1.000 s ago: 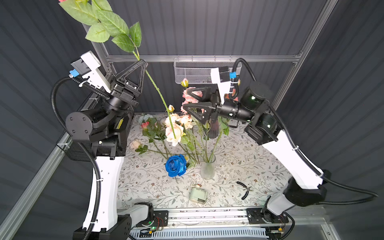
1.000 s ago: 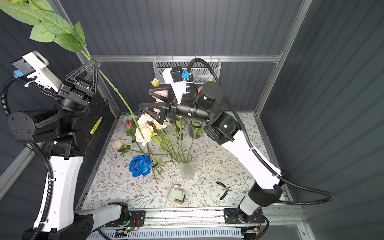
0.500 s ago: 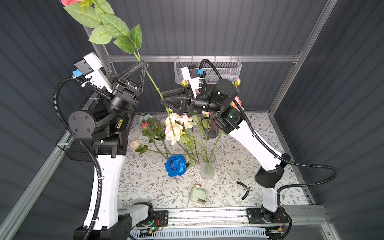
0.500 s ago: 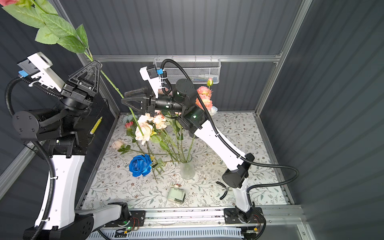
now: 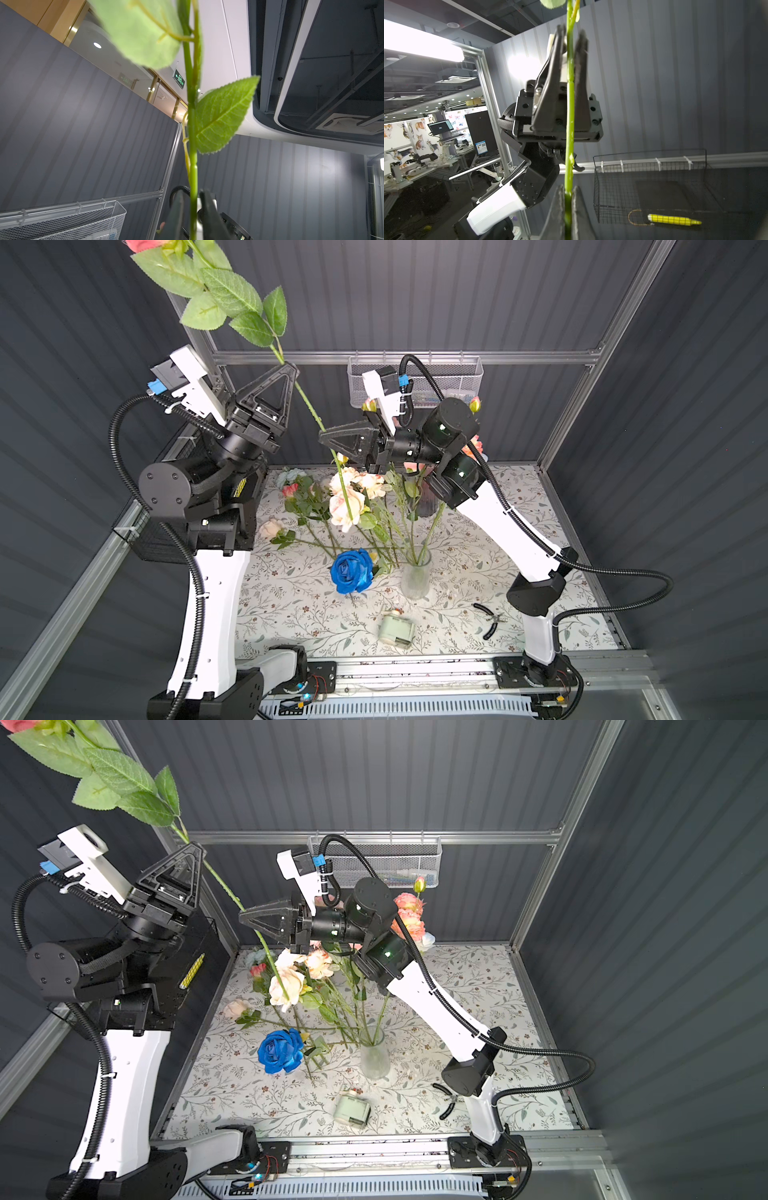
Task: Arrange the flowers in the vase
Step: 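Grasp the pink rose stem below the left gripper with the right gripper, then pull the rose up with right gripper while left gripper opens and draws back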
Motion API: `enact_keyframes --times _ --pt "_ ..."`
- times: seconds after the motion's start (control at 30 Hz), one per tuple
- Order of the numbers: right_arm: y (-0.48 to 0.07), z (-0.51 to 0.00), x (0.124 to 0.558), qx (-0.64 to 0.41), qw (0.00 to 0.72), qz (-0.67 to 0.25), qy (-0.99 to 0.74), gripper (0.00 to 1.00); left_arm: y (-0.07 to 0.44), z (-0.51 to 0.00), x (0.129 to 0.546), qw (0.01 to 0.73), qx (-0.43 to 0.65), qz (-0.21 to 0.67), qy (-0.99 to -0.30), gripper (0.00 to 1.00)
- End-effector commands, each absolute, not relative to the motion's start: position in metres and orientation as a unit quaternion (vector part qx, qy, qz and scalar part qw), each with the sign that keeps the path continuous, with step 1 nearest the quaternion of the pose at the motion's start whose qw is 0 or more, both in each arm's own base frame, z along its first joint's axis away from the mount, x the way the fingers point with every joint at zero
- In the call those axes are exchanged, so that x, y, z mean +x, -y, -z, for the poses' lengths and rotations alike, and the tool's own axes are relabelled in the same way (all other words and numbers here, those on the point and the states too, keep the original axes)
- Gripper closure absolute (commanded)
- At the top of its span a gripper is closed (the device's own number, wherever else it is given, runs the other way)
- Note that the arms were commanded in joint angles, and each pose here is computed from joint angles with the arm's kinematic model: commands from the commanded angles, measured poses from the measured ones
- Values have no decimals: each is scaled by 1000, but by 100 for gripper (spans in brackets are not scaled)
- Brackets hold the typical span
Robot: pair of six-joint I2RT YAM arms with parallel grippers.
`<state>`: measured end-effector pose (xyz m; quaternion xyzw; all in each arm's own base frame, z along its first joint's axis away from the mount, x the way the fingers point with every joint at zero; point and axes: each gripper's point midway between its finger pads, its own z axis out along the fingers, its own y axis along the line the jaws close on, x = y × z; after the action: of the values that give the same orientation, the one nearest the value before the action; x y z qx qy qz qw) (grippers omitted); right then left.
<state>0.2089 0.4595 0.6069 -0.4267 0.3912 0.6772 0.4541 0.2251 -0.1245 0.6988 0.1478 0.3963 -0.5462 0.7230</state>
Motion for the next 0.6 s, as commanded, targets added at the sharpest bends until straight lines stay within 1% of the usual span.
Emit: enact_keyframes --times 0.0,0.1,0.13,0.27,0.4,0.57 --pt "-439 -642 189 -429 491 -685 -326 100 122 -698 220 730 145 541 -391 23" --pt "-430 -658 186 -419 515 -683 -304 100 119 -698 217 736 140 536 -390 4" --pt "-425 -665 184 -416 525 -681 -296 100 119 -698 216 737 137 534 -391 0" --pt "-409 -683 179 -410 559 -663 -281 100 115 -698 209 746 133 525 -387 0" --pt "-382 -700 177 -404 595 -637 -278 100 108 -696 200 765 119 504 -383 0" --pt "-348 -707 176 -403 619 -609 -290 100 102 -686 199 778 103 474 -399 0"
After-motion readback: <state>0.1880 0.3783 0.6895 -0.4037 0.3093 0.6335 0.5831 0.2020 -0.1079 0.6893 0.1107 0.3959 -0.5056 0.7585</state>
